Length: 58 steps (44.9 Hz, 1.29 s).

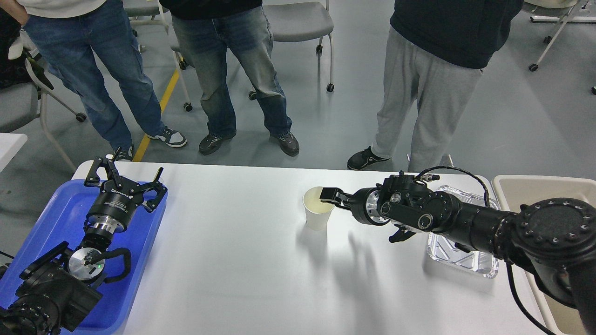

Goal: Tidy desktop
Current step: 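Close the right gripper on the rim of the white paper cup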

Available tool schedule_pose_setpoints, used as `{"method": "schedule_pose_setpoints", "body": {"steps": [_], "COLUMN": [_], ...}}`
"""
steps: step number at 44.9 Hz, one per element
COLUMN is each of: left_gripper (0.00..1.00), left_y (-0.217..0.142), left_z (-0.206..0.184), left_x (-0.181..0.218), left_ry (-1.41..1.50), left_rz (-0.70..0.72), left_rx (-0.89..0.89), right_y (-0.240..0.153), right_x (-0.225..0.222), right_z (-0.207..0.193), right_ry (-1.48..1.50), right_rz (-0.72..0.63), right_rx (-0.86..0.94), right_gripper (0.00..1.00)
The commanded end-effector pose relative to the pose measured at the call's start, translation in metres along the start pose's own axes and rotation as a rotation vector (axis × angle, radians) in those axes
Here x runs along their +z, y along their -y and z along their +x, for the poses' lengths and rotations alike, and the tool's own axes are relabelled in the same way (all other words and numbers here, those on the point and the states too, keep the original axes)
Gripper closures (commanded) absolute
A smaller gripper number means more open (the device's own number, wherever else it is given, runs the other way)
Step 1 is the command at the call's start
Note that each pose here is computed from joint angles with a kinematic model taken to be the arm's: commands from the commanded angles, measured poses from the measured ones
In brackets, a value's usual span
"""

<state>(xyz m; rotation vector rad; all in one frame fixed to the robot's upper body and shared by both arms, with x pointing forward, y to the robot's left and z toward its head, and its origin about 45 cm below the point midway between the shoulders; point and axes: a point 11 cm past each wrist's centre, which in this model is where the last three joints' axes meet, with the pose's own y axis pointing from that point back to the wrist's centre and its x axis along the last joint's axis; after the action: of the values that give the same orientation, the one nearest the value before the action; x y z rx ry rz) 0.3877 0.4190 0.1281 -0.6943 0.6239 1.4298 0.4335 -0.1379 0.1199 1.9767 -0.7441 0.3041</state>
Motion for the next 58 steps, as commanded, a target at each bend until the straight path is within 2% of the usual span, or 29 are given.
{"method": "schedule_pose_setpoints", "body": {"steps": [1, 17, 24, 30, 33, 35, 40, 43, 44, 47, 49, 58], "left_gripper": [0.0, 0.0, 0.0, 0.0, 0.0, 0.0, 0.0, 0.0, 0.0, 0.0, 0.0, 0.0], "left_y": [0.0, 0.0, 0.0, 0.0, 0.0, 0.0, 0.0, 0.0, 0.0, 0.0, 0.0, 0.0], "left_z": [0.0, 0.0, 0.0, 0.0, 0.0, 0.0, 0.0, 0.0, 0.0, 0.0, 0.0, 0.0], "left_x": [0.0, 0.0, 0.0, 0.0, 0.0, 0.0, 0.0, 0.0, 0.0, 0.0, 0.0, 0.0], "left_ry": [-0.001, -0.001, -0.002, -0.001, -0.001, -0.001, -0.002, -0.001, -0.001, -0.002, 0.0, -0.001], "left_rz": [-0.002, -0.002, -0.003, -0.002, -0.002, -0.002, -0.003, -0.002, -0.002, -0.002, -0.001, -0.001], "left_rx": [0.0, 0.0, 0.001, 0.0, 0.0, 0.0, 0.0, 0.0, 0.0, 0.0, 0.0, 0.0], "right_y": [0.003, 0.005, 0.004, 0.004, 0.004, 0.004, 0.004, 0.005, 0.005, 0.005, 0.005, 0.001], "right_x": [0.011, 0.019, 0.019, 0.018, 0.018, 0.018, 0.018, 0.016, 0.016, 0.015, 0.015, -0.003], "right_z": [-0.011, -0.017, -0.015, -0.015, -0.015, -0.016, -0.018, -0.021, -0.021, -0.022, -0.022, -0.006], "right_ry": [-0.013, -0.018, -0.021, -0.038, -0.05, -0.059, -0.084, -0.096, -0.113, -0.133, -0.135, -0.18], "right_rz": [-0.016, -0.026, -0.025, -0.022, -0.022, -0.021, -0.018, -0.009, -0.005, 0.0, 0.007, 0.036], "right_rx": [-0.001, 0.023, 0.03, 0.031, 0.031, 0.027, 0.015, 0.005, 0.001, 0.001, 0.0, 0.014], "right_gripper": [0.02, 0.03, 0.06, 0.14, 0.24, 0.39, 0.52, 0.69, 0.8, 0.88, 0.99, 1.0]}}
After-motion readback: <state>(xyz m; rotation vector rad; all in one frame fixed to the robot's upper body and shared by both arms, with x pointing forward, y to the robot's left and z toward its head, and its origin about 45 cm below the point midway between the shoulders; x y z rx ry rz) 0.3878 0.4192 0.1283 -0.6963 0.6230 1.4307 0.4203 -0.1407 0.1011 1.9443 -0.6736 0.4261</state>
